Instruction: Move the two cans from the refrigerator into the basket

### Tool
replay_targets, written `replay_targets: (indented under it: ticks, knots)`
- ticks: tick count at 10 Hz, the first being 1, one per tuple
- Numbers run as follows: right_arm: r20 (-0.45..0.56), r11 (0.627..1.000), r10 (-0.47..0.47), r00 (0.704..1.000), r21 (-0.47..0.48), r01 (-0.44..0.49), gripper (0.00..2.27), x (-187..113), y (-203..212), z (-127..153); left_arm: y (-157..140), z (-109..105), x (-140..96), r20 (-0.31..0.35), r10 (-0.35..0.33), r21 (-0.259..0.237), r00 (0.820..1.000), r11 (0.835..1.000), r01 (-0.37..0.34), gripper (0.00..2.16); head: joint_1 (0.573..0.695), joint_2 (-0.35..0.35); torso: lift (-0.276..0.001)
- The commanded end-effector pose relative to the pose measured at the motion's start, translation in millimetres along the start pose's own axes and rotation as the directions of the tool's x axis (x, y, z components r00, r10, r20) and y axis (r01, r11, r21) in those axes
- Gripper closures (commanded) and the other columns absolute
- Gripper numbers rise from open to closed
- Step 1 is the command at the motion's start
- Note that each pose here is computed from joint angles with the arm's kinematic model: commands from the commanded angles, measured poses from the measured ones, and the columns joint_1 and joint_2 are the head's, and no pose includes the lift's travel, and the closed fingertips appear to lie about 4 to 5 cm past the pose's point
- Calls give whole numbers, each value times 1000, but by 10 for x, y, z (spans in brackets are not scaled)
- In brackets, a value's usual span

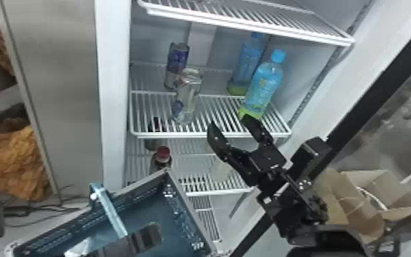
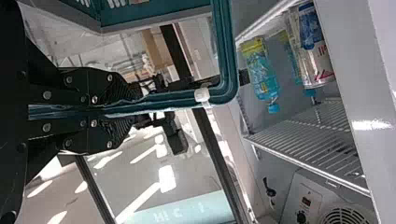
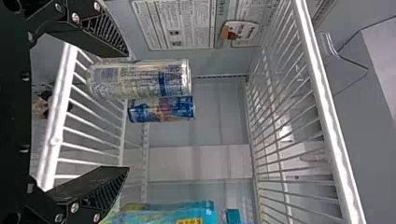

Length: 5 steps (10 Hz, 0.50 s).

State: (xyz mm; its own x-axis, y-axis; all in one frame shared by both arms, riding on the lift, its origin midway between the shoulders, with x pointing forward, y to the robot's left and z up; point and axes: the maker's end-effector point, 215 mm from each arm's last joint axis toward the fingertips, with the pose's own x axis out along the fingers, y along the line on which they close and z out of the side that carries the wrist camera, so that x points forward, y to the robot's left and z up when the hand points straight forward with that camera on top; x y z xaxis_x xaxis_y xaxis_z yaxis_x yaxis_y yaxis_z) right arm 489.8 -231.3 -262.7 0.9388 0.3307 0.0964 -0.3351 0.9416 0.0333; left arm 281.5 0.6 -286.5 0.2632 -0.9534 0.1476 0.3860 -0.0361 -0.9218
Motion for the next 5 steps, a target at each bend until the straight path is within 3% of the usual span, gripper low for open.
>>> replay_targets:
  ticks: [1,5]
  knots:
    - [-3,1000,4,1000,-8,-4,182,112,-1,2,-3,0,0,0,-1,0,1000,1000,1,1202,695,-335,-35]
    - [-6,999,45,999,-12,-45,182,499,166,-6,9,-10,-5,1,1,-5,1000,1000,-1,1202,695,-299,-35]
